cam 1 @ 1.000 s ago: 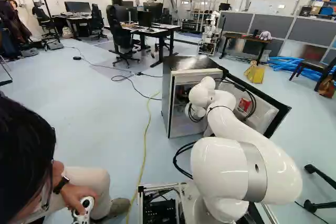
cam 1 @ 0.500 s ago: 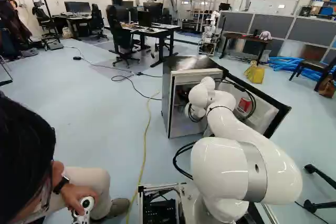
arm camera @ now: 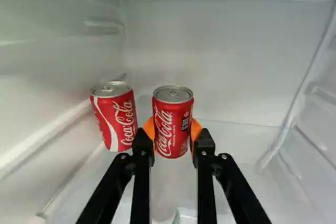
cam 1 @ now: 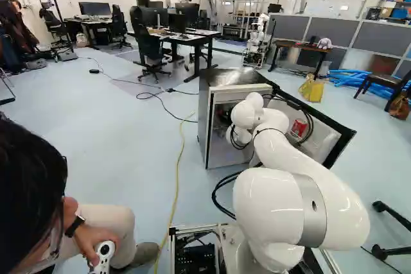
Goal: Grab a drink from the fridge
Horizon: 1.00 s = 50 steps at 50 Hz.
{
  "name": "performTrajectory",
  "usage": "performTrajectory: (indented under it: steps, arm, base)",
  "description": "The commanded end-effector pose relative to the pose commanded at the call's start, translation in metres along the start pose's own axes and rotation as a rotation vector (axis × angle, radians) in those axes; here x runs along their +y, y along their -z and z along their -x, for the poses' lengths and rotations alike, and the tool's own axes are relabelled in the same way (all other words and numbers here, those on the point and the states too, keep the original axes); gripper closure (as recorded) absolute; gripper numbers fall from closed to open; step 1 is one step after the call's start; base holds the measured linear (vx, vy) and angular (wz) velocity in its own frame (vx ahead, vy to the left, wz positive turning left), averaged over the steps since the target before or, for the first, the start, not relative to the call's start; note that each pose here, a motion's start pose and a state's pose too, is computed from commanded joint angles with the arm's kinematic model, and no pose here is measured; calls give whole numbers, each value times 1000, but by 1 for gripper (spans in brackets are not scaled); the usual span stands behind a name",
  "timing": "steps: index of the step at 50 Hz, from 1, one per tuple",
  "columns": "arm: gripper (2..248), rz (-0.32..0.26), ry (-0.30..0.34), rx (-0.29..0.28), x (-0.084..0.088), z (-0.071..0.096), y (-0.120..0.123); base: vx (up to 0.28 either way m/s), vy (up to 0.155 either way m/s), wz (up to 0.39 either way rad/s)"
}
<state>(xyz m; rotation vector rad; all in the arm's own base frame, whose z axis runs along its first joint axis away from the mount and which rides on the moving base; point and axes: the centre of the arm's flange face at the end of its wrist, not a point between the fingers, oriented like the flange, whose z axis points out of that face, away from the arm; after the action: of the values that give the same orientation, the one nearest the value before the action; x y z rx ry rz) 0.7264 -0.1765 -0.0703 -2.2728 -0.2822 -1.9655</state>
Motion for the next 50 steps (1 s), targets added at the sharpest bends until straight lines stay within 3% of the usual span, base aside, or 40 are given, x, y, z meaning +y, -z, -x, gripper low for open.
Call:
performTrajectory:
  steps: [50]
  arm:
    - [164, -2, -94, -160, -22, -22, 67]
  base:
    - [0, 0, 0]
